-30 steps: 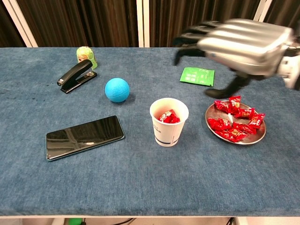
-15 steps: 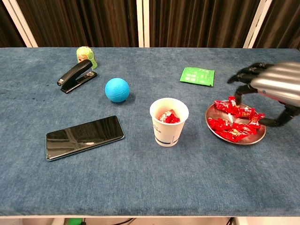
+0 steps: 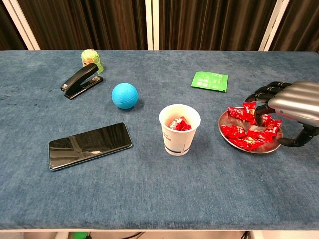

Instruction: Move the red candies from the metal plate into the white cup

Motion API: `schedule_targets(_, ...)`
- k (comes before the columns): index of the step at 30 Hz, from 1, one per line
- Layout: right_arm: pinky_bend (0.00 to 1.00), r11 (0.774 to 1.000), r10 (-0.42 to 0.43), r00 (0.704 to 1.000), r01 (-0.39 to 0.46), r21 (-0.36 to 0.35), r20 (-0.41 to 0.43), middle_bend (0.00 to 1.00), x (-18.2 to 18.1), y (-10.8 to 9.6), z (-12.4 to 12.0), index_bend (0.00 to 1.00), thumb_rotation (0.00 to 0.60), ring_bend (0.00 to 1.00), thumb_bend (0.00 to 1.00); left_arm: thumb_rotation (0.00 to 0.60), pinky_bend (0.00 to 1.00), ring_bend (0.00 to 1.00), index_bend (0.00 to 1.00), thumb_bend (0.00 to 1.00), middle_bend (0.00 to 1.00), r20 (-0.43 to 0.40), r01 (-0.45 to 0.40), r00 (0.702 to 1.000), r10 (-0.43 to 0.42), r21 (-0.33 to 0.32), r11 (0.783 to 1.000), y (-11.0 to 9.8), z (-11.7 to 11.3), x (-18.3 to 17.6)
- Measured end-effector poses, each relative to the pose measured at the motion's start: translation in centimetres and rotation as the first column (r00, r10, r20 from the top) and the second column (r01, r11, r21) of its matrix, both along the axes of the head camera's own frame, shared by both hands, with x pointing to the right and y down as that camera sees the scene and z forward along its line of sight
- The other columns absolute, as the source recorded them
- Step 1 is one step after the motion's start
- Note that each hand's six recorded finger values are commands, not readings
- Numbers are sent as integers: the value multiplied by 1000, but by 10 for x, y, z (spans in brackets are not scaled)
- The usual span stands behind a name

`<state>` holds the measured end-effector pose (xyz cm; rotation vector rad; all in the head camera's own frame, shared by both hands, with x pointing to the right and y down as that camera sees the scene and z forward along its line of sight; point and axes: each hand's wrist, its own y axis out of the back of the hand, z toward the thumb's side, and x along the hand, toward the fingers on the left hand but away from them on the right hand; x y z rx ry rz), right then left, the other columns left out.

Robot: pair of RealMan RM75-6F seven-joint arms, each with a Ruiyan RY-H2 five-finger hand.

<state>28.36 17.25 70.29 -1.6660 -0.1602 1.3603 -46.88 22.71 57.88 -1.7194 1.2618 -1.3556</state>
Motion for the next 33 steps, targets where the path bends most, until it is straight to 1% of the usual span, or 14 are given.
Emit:
schedule_targets(11,0,1000,-2,1000,2,-4,11,37,-8,0,9,398,600,0,302,600,232,111,162,44,128,0,1,1000,-1,-1,1000,-1,0,-1)
schedule_targets(15,0,1000,-2,1000,2,-3,8,37,-9,0,9,421,600,0,314,600,232,111,162,44,129,0,2,1000,-2,0,1000,-1,0,-2)
schedule_targets(29,0,1000,-8,1000,8,-9,0,37,-11,0,13,434,600,0,317,600,232,111,162,44,128,0,3,1000,-3,-3,1000,0,1,-2)
schedule_targets(33,0,1000,-10,1000,10,-9,3,38,-12,0,13,455,600,0,325,600,232,111,162,44,128,0,4,1000,-4,-4,1000,0,2,-2)
